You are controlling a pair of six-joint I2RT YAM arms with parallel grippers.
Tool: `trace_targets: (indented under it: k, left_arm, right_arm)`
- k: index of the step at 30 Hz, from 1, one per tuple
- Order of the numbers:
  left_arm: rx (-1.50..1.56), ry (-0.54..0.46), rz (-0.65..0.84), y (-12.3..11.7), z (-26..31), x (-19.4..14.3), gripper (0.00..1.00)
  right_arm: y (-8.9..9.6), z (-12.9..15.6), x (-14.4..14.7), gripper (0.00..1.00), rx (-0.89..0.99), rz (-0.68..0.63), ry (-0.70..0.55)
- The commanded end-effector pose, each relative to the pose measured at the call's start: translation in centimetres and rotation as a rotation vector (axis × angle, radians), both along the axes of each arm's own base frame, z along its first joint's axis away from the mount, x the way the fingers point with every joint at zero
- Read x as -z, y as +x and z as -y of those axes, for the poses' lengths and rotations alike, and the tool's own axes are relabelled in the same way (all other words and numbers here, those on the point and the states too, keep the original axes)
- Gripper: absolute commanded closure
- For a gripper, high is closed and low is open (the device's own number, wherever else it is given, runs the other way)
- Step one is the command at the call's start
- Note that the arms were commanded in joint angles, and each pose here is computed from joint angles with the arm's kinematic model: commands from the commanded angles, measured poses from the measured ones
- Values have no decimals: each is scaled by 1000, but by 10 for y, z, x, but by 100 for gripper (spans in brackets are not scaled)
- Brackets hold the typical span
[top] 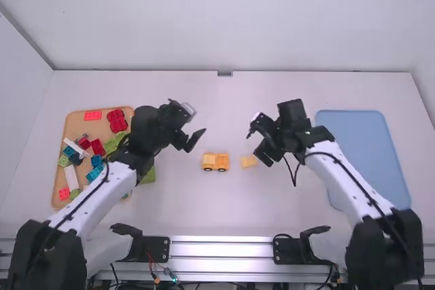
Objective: Assemble lego blocks to make yellow taxi
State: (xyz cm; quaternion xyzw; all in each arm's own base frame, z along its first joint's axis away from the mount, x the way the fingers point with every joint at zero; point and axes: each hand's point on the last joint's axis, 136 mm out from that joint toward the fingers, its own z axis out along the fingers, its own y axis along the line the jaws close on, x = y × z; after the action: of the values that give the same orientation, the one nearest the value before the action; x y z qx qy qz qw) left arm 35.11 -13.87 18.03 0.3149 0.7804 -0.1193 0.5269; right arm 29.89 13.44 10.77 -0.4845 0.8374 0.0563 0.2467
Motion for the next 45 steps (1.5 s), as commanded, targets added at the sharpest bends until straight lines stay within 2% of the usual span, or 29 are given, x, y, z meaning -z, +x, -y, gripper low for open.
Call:
trace_targets:
  k: [1,3,4,7,12,16,23,27,28,29,33,35,39,45]
  left_arm:
    - [10,-128,-15,-14,-13,-4,1]
    - [18,-154,23,-19,-22,-5,1]
    - [18,-154,23,-19,-22,-5,1]
    - [-1,-157,72,-19,-30,-1,1]
    - [-3,-184,74,-20,-28,-2,1]
    - [-6,-193,71,-20,-28,-3,1]
    - [-7,-193,65,-20,-28,-2,1]
    - [-6,-193,66,-20,-27,-2,1]
    - [-7,-193,65,-20,-28,-2,1]
    - [-7,-193,65,-20,-28,-2,1]
    - [-7,-193,64,-20,-28,-2,1]
    - [-7,-193,64,-20,-28,-2,1]
    - [0,-196,63,-21,-27,-2,1]
    - [0,-196,63,-21,-27,-2,1]
  right_arm:
    - [4,-6,24,2,-180,-8,-182]
    - [0,-12,47,1,-277,-50,-263]
    - [0,-12,47,1,-277,-50,-263]
    - [-18,-23,81,1,-463,-125,-334]
    - [-28,-30,103,0,-575,-165,-363]
    - [-19,-34,115,1,-574,-151,-361]
    - [-16,-37,129,2,-581,-159,-354]
    - [-16,-37,131,14,-581,-160,-356]
    - [-16,-37,131,22,-581,-160,-355]
    - [-16,-37,131,26,-580,-160,-355]
    - [-15,-35,131,36,-569,-165,-344]
    - [-15,-37,130,44,-565,-174,-302]
    - [-15,-34,130,51,-550,-189,-268]
    - [-15,-34,129,51,-547,-192,-261]
